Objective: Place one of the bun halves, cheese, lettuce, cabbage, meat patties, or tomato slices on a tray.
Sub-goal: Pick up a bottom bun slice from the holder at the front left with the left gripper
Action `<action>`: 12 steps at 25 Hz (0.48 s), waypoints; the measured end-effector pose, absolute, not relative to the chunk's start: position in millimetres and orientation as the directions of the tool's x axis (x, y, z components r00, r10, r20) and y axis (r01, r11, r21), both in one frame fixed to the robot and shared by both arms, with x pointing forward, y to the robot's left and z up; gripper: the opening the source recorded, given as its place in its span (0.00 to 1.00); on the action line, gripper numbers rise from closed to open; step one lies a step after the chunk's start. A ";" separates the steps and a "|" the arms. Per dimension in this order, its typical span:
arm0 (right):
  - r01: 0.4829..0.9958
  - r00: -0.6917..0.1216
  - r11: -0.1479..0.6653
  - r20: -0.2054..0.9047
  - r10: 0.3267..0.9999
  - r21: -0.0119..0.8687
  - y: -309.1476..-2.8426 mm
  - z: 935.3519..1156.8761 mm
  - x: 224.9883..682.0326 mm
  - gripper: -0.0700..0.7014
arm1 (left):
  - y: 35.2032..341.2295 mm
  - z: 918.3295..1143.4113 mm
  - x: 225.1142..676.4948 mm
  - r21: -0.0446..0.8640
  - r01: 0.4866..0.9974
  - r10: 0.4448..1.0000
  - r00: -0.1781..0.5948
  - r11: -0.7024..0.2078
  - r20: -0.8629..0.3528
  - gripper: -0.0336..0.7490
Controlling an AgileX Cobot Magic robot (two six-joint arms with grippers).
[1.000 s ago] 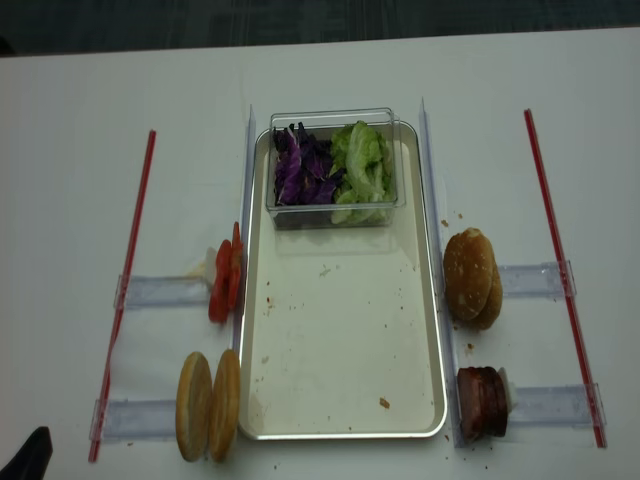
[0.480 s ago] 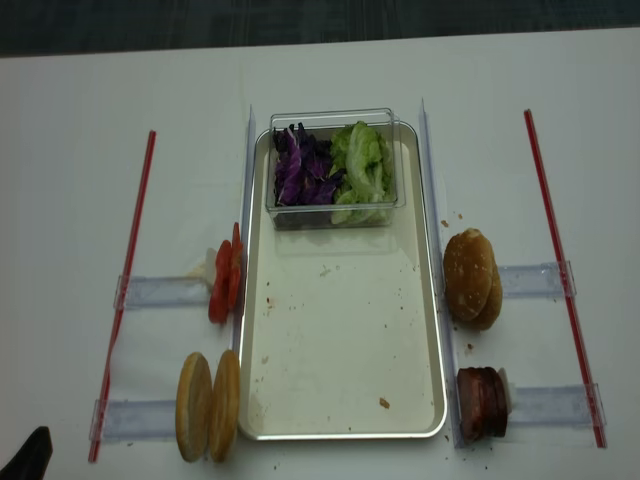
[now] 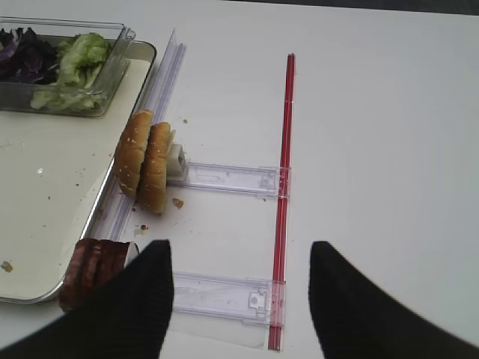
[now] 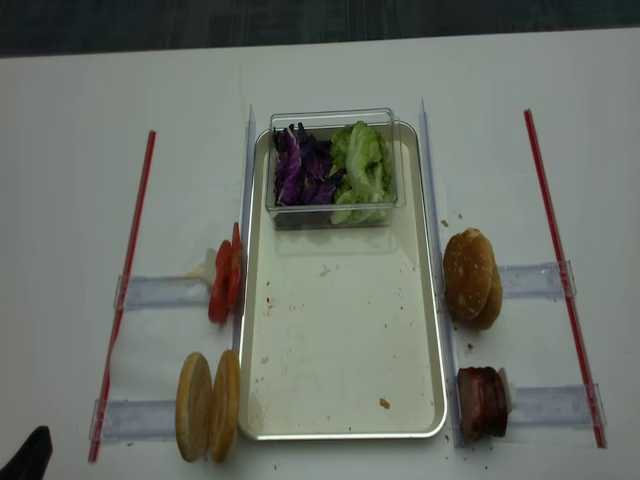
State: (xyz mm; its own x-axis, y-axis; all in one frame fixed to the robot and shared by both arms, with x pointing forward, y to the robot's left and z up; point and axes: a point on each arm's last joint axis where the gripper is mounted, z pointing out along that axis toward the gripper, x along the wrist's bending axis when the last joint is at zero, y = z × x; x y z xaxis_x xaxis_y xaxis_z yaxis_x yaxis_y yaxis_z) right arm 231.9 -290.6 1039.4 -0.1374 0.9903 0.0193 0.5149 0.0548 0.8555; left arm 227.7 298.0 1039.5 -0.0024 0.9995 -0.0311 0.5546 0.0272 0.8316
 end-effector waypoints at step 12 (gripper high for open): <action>0.515 -0.137 0.055 0.018 0.990 0.855 -290.7 1039.4 231.9 0.63 | 297.9 1042.3 226.6 0.802 0.596 0.999 -0.009 0.038 -0.040 0.64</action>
